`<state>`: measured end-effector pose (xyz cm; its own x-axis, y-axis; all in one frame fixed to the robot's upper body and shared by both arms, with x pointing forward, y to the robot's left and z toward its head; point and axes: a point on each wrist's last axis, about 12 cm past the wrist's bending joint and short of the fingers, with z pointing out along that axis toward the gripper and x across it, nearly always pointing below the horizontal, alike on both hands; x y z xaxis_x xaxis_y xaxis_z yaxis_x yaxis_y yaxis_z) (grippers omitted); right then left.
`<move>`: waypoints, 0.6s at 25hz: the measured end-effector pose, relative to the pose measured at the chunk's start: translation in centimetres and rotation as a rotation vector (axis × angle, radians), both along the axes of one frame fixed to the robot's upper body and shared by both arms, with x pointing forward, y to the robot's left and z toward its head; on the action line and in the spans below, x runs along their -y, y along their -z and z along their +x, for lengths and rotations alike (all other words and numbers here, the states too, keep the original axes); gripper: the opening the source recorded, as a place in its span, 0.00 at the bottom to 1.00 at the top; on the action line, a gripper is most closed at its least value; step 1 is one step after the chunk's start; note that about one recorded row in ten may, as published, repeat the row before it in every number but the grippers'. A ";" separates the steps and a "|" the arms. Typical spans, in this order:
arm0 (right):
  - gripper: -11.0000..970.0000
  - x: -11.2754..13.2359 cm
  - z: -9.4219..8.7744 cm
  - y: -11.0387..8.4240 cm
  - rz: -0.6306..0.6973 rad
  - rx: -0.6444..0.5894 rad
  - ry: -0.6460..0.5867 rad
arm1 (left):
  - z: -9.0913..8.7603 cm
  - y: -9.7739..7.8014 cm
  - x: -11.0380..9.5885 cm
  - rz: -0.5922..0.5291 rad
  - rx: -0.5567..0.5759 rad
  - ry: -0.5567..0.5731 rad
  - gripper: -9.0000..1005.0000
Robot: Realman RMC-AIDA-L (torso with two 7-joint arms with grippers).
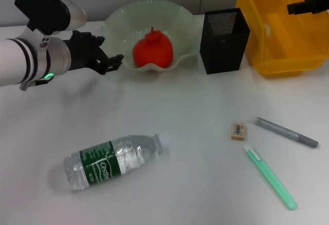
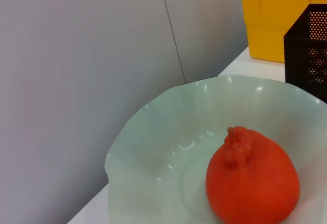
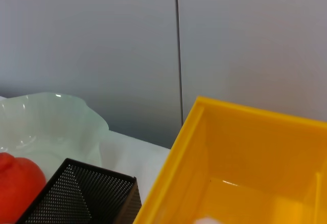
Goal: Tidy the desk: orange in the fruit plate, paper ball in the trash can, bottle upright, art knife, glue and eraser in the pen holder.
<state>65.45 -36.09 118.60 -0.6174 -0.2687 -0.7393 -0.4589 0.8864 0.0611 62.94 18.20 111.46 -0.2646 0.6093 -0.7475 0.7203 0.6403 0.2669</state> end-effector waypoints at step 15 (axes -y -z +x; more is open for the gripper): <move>0.54 -2.6 -2.1 -2.0 0.066 0.069 -0.058 | 0.0 -0.2 -0.1 -0.006 0.006 -0.006 0.56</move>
